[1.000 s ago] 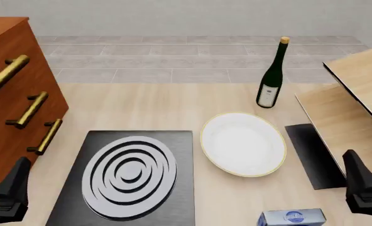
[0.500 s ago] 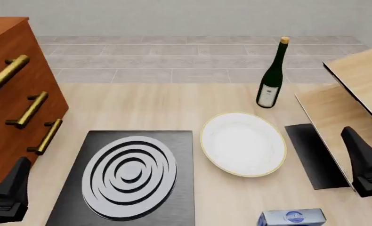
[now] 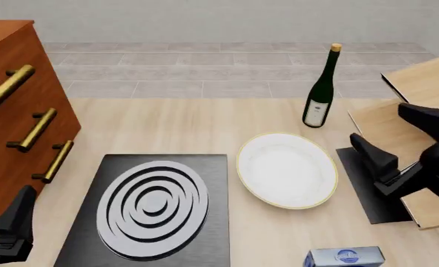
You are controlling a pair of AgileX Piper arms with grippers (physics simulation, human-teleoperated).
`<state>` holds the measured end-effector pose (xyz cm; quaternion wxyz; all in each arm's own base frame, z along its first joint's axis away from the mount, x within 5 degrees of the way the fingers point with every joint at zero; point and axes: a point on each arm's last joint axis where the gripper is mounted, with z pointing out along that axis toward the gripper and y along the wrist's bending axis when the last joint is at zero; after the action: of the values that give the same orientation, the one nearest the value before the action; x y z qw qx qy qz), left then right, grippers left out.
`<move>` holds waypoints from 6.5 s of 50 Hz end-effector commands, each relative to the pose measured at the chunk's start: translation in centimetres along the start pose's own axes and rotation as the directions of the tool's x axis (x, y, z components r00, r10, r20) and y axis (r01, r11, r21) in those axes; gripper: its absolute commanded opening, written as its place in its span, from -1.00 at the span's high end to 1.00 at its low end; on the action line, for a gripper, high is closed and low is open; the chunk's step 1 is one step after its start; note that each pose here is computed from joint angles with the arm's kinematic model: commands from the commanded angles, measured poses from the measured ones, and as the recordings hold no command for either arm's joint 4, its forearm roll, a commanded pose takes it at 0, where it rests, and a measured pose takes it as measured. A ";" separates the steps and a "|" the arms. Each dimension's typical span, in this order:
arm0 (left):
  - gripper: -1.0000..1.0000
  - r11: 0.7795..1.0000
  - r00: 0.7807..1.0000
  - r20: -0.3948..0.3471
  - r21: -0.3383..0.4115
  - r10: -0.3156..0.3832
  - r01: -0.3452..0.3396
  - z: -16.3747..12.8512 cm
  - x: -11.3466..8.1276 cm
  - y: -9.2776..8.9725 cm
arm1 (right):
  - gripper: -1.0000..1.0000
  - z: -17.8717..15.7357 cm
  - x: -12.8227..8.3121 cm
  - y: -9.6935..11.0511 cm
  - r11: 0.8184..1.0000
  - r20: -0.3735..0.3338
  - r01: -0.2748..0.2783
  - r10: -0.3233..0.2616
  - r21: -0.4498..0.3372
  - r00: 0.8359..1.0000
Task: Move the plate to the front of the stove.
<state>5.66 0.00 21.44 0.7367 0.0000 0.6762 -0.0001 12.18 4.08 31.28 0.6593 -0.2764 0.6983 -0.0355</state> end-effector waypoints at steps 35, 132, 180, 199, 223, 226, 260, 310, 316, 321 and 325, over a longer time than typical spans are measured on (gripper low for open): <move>-1.00 1.000 1.000 0.000 0.000 0.000 0.000 0.0 0.0 0.0 | -1.00 8.7 4.7 7.3 0.859 -0.065 0.357 -0.406 -0.368 0.911; -1.00 1.000 1.000 0.000 0.000 0.000 0.000 0.0 0.0 0.0 | -1.00 14.4 13.7 13.1 0.707 -0.131 0.425 -0.586 -0.564 0.800; -1.00 1.000 1.000 0.000 0.000 0.000 0.000 0.0 0.0 0.0 | -1.00 13.8 16.5 11.9 0.705 -0.176 0.441 -0.618 -0.556 0.766; -1.00 1.000 1.000 0.000 0.000 0.000 0.000 0.0 0.0 0.0 | -1.00 13.5 18.1 11.9 0.689 -0.193 0.447 -0.642 -0.571 0.743; -1.00 1.000 1.000 0.000 0.000 0.000 0.000 0.0 0.0 0.0 | -1.00 12.5 20.1 11.1 0.676 -0.220 0.461 -0.670 -0.575 0.708; -1.00 1.000 1.000 0.000 0.000 0.000 0.000 0.0 0.0 0.0 | -1.00 12.5 20.2 11.1 0.676 -0.222 0.461 -0.671 -0.574 0.707; -1.00 1.000 1.000 0.000 0.000 0.000 0.000 0.0 0.0 0.0 | 1.00 11.9 20.9 10.5 0.677 -0.234 0.477 -0.681 -0.560 0.694; -1.00 1.000 1.000 0.000 0.000 0.000 0.000 0.0 0.0 0.0 | 1.00 12.5 16.0 9.5 0.688 -0.143 0.548 -0.675 -0.476 0.724; -1.00 1.000 1.000 0.000 0.000 0.000 0.000 0.0 0.0 0.0 | 1.00 12.7 15.5 9.4 0.695 -0.138 0.547 -0.669 -0.467 0.731; -1.00 1.000 1.000 0.000 0.000 0.000 0.000 0.0 0.0 0.0 | 1.00 13.0 14.9 9.2 0.701 -0.133 0.547 -0.662 -0.457 0.738; -1.00 1.000 1.000 0.000 0.000 0.000 0.000 0.0 0.0 0.0 | 1.00 13.2 14.1 9.1 0.710 -0.126 0.546 -0.653 -0.445 0.747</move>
<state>5.66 0.00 21.44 0.7368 0.0000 0.6762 -0.0001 21.46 9.33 12.00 0.4286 -0.6118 0.6465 -0.1550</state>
